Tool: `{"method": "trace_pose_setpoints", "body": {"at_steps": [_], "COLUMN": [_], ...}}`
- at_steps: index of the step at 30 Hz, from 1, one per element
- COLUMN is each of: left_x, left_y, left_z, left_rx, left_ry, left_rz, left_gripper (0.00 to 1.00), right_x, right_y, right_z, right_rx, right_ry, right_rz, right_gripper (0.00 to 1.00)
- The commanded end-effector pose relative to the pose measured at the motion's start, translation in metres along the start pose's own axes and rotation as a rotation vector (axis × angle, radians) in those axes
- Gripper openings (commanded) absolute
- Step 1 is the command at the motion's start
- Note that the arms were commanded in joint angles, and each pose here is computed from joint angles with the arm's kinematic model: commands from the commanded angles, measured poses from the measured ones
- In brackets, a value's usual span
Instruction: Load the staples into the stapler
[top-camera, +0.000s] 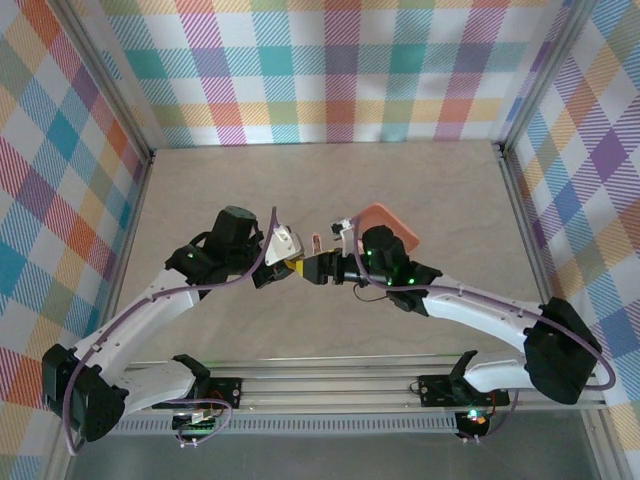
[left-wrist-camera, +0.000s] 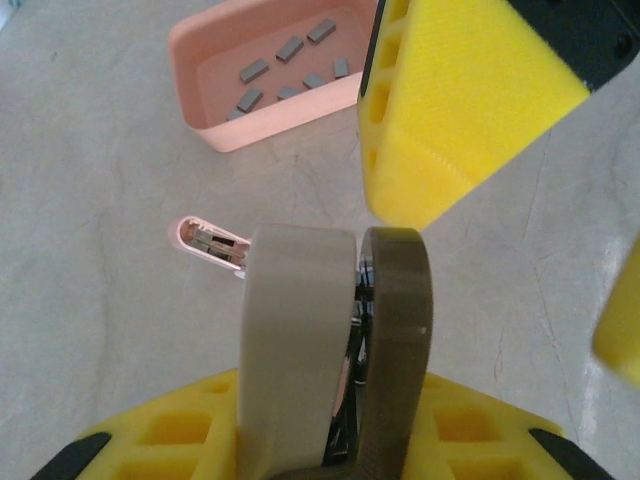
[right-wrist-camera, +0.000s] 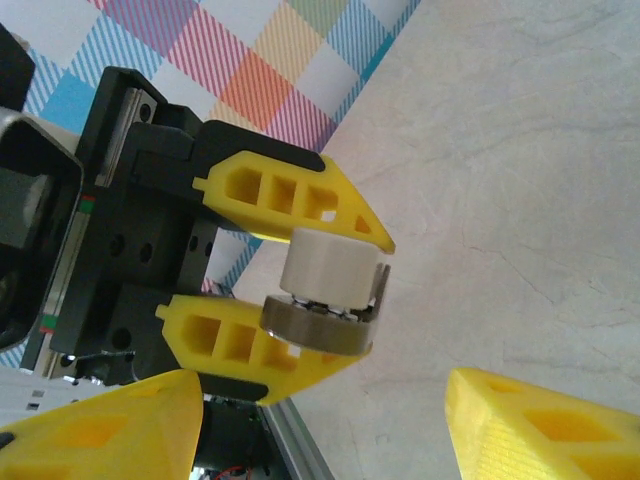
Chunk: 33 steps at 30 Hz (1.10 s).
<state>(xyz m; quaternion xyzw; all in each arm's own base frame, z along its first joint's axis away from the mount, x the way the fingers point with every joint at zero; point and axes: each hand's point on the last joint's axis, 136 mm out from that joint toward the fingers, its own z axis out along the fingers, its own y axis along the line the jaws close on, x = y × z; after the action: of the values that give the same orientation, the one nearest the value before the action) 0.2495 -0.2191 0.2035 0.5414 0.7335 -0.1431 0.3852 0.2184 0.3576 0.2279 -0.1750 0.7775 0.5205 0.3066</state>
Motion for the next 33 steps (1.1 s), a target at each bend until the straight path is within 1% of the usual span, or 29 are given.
{"method": "trace_pose_setpoints", "body": {"at_steps": [1,5,8,11,13,17,19,20,22,25,27,29,33], "left_x": [-0.015,-0.016,-0.017,-0.017,-0.018,-0.018,-0.018,-0.019,-0.02,-0.022,-0.023,-0.025,-0.033], "left_y": [0.001,-0.001,-0.003,-0.003,-0.003,-0.002,0.0,0.0,0.0,-0.002,-0.005,-0.01,-0.023], "left_z": [-0.001,0.001,0.001,0.002,0.002,0.003,0.004,0.004,0.003,0.001,-0.001,-0.005,-0.015], "left_rx": [-0.001,0.009,0.016,0.017,0.015,0.012,0.006,0.006,0.004,0.015,0.031,0.058,0.119], "left_ry": [-0.051,-0.057,-0.06,-0.058,-0.063,-0.057,-0.053,-0.055,-0.062,-0.077,-0.092,-0.125,-0.192], "left_rz": [0.003,-0.003,-0.001,-0.001,-0.004,-0.021,-0.03,-0.035,-0.042,-0.052,-0.052,-0.044,-0.001], "left_gripper": [0.17,0.17,0.17,0.17,0.17,0.17,0.18,0.2,0.28,0.49,0.57,0.61,0.61], "right_x": [-0.019,-0.019,-0.021,-0.02,-0.019,-0.014,-0.013,-0.012,-0.009,-0.002,0.002,0.004,0.017], "right_y": [0.011,0.002,0.0,-0.002,-0.004,-0.004,-0.005,-0.005,-0.008,-0.012,-0.011,-0.013,-0.008], "right_z": [0.005,0.01,0.014,0.018,0.02,0.021,0.019,0.017,0.013,0.005,-0.002,-0.011,-0.029], "right_rx": [-0.031,-0.003,-0.006,-0.005,-0.002,-0.007,0.0,0.006,0.029,0.062,0.06,0.068,-0.019], "right_ry": [-0.087,-0.105,-0.122,-0.125,-0.121,-0.106,-0.101,-0.098,-0.086,-0.05,-0.021,0.003,0.103], "right_rz": [0.005,0.042,0.061,0.071,0.076,0.065,0.043,0.026,-0.032,-0.167,-0.298,-0.414,-0.64], "right_gripper": [0.63,0.57,0.54,0.5,0.44,0.25,0.19,0.16,0.13,0.1,0.09,0.07,0.07]}}
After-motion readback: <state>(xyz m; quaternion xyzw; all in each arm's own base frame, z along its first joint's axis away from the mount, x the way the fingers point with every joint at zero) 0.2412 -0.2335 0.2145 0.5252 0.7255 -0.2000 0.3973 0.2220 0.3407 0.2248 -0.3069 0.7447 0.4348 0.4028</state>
